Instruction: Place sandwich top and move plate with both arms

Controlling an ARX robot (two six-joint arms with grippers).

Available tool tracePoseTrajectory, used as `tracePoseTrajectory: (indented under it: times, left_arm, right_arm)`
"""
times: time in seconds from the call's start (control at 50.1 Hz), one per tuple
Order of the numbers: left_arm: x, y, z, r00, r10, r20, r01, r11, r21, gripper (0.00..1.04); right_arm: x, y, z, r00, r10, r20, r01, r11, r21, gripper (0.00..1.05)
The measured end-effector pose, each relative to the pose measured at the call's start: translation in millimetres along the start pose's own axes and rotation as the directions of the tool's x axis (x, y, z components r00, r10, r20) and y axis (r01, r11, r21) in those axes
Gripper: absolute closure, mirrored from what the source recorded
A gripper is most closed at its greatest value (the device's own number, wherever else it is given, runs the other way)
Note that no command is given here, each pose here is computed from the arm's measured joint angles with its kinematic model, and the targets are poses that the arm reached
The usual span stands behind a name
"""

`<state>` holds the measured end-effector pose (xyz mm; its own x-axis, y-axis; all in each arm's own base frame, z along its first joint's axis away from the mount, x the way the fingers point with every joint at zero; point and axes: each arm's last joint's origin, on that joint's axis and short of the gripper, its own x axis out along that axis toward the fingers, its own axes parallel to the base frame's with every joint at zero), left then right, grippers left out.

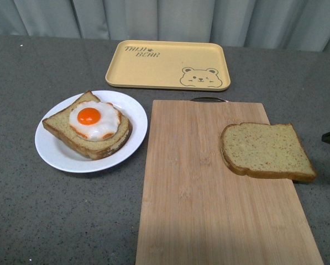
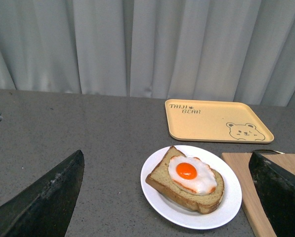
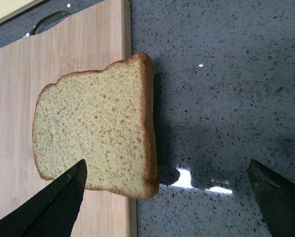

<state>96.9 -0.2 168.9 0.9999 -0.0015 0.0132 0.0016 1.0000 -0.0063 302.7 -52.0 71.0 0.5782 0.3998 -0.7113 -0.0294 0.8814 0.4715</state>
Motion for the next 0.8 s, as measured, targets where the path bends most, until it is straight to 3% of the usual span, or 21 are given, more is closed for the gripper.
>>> tracePoseTrajectory:
  times: [0.439,0.798]
  left_arm:
    - [0,0,0,1.0,0.0,0.0,0.0,1.0,0.0,0.07]
    - [0,0,0,1.0,0.0,0.0,0.0,1.0,0.0,0.07]
  right_arm:
    - [57,15,15,0.987,0.001,-0.158,-0.003,1.0,-0.008,0.11]
    - [70,18,19,0.981,-0.003,-0.195,0.004,1.0,0.008,0.59]
